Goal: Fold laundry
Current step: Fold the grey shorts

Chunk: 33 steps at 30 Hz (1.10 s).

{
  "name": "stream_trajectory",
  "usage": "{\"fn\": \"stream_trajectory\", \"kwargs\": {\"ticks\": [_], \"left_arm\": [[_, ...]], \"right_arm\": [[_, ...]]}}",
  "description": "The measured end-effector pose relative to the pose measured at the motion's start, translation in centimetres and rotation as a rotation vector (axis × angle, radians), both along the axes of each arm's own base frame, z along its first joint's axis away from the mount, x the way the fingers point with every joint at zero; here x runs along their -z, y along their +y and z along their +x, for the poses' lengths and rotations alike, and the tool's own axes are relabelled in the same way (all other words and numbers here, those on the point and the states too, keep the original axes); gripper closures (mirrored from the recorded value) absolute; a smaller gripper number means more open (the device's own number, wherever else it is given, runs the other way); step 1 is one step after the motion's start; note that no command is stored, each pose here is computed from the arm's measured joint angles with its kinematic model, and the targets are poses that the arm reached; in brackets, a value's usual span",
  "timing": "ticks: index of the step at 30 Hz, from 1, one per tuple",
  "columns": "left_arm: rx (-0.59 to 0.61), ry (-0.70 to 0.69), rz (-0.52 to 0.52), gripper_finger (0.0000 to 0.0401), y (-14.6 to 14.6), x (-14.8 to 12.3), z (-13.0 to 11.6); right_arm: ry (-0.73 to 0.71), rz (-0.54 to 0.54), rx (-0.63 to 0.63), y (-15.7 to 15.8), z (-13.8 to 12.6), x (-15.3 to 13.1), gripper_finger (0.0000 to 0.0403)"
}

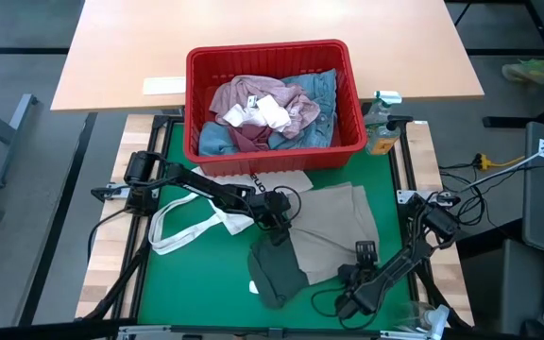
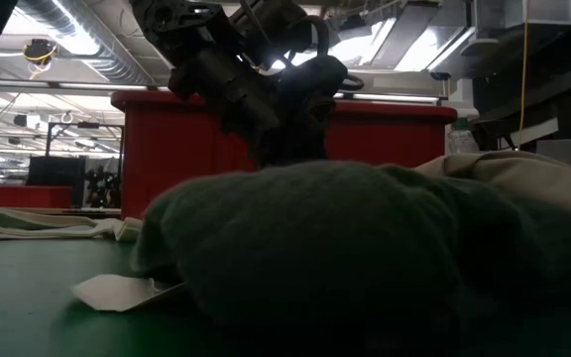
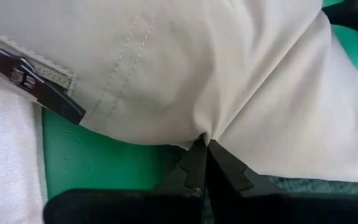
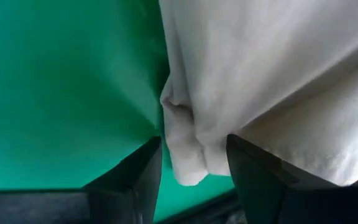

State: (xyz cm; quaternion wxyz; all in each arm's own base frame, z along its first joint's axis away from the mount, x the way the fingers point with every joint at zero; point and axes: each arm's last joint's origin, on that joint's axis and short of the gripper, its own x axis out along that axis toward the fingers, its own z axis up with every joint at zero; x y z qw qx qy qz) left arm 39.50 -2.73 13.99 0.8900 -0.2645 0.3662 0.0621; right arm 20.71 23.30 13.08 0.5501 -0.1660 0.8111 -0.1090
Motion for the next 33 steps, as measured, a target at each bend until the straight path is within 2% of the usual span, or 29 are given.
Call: {"fn": "stream_trajectory", "kwargs": {"ticks": [5, 12, 16, 23, 25, 29, 33], "left_arm": [[0.0, 0.0, 0.0, 0.0401, 0.0, 0.0, 0.0], [0.0, 0.0, 0.001, 0.0401, 0.0, 0.0, 0.0], [0.001, 0.0, 0.001, 0.0401, 0.0, 0.0, 0.0], [0.0, -0.003, 0.001, 0.0401, 0.0, 0.0, 0.0], [0.0, -0.003, 0.001, 0.0401, 0.0, 0.0, 0.0], [0.002, -0.008, -0.001, 0.0401, 0.0, 0.0, 0.0], [0.004, -0.029, -0.008, 0.0401, 0.1, -0.7, 0.0]], "right_arm": [[0.005, -0.03, -0.014, -0.7, -0.5, 0.7, 0.0221], [0.013, 0.002, -0.035, -1.0, -0.8, 1.5, 0.0228], [0.0, -0.009, -0.047, -1.0, -0.8, 1.6, 0.0268], [-0.009, -0.022, -0.054, -1.0, -0.8, 1.7, 0.0385], [-0.006, -0.031, -0.054, -1.1, -0.8, 1.7, 0.0394], [-0.005, -0.042, -0.051, -0.8, -0.5, 1.3, 0.0381], [-0.006, -0.062, -0.059, -0.2, 0.1, -0.2, 0.0397]]}}
